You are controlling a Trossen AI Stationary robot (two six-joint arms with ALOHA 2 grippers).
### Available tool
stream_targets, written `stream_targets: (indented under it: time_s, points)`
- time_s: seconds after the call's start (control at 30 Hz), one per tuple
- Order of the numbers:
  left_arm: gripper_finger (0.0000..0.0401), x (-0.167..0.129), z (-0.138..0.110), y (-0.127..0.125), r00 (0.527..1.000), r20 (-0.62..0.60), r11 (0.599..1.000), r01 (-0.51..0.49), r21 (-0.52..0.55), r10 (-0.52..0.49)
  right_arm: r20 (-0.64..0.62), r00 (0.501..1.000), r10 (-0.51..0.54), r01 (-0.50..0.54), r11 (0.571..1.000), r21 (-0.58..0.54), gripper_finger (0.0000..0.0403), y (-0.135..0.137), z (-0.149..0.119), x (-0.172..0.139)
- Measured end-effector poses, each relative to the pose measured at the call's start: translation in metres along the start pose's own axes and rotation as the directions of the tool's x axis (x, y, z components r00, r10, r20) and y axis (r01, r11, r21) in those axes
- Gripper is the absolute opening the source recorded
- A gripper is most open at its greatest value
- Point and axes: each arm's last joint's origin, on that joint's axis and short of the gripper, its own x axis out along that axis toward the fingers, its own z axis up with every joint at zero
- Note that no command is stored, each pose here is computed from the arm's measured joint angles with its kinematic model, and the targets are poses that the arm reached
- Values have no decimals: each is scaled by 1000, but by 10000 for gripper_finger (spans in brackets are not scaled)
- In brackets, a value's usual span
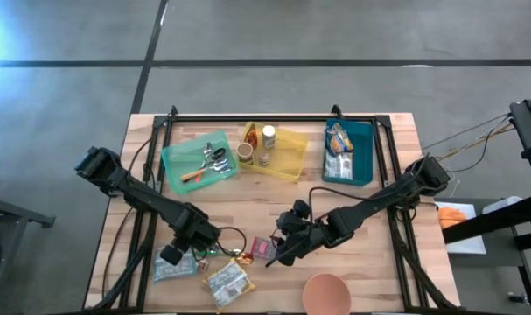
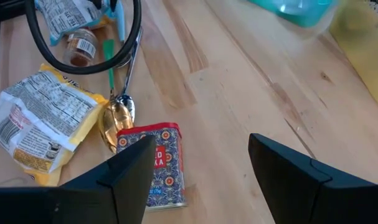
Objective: Pick & Place Food Item
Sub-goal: Put the light blue noodle pack into the blue bin
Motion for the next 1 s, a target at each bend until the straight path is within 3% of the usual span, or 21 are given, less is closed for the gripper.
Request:
stream_targets:
  time_s: [0.2, 0.47, 0.63, 1.0]
  points:
    - [8, 0, 0, 0, 1000, 0, 1000, 0, 2, 0, -2, 1000, -1, 1, 1000, 3, 256, 0, -1, 0]
    - [1, -1, -1, -1, 1000, -16, 995, 17, -97, -19, 2, 1000, 7, -7, 1000, 11, 256, 1, -1, -1]
    - [1, -12, -3, -4, 998, -58, 980, -3, -198, -9, 53, 998, 44, -49, 995, 93, 256, 4, 1, 1]
    - [0, -56, -13, -16, 986, 135, 964, -57, -259, 95, 282, 942, 183, -245, 948, 205, 256, 9, -18, 9]
